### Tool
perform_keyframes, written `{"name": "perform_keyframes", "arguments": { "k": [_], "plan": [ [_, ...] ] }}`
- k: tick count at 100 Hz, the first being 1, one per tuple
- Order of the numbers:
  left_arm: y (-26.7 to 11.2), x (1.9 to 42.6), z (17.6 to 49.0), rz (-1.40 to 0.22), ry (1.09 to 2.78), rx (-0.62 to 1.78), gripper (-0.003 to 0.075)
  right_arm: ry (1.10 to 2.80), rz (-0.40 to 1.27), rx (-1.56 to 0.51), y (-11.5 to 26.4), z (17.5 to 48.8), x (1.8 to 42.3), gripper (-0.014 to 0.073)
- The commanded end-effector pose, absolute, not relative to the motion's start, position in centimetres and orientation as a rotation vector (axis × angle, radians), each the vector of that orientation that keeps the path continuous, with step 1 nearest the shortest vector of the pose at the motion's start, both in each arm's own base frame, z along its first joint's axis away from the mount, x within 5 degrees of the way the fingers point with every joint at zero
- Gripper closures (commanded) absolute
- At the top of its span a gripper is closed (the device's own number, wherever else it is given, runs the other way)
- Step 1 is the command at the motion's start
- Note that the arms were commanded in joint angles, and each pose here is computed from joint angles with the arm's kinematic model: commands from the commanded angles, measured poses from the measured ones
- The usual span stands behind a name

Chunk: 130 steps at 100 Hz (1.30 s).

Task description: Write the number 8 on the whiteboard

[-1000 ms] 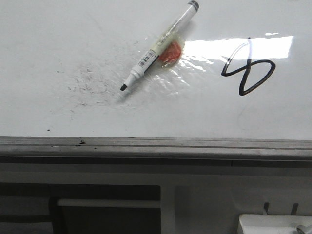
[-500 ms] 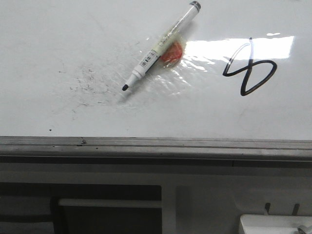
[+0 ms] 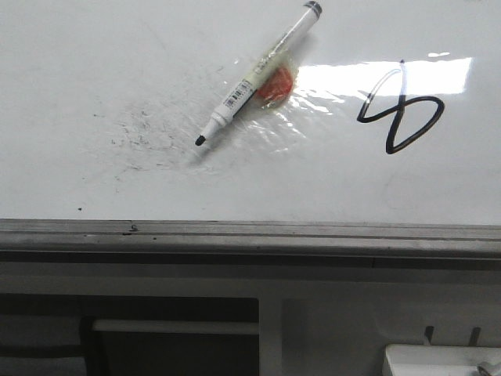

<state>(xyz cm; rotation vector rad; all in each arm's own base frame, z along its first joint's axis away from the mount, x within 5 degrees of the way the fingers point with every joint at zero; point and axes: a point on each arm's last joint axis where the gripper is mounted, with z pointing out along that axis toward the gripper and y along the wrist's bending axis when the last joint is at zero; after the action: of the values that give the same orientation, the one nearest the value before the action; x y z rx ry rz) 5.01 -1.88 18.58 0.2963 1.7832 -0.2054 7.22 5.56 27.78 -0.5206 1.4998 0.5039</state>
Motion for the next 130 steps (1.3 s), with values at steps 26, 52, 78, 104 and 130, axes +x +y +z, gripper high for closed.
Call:
{"name": "perform_keyframes", "arguments": {
  "k": [26, 52, 78, 104, 130],
  "plan": [
    [-1.8, 5.1, 17.9, -0.210, 1.742, 0.261, 0.0741, 1.464, 0.521, -0.536, 5.7, 28.8, 7.1, 0.0659],
    [-1.8, 5.1, 17.9, -0.210, 1.742, 0.261, 0.0741, 1.464, 0.521, -0.536, 5.7, 28.8, 7.1, 0.0659],
    [-1.8, 5.1, 17.9, -0.210, 1.742, 0.261, 0.0741, 1.478, 0.520, -0.540, 5.7, 28.1, 7.0, 0.0659],
    [-1.8, 5.1, 17.9, -0.210, 1.742, 0.261, 0.0741, 1.549, 0.413, -0.456, 4.8, 27.0, 7.7, 0.0659],
    [-1.8, 5.1, 17.9, -0.210, 1.742, 0.261, 0.0741, 1.632, 0.246, -0.346, 3.3, 25.4, 8.5, 0.0660]
  ]
}}
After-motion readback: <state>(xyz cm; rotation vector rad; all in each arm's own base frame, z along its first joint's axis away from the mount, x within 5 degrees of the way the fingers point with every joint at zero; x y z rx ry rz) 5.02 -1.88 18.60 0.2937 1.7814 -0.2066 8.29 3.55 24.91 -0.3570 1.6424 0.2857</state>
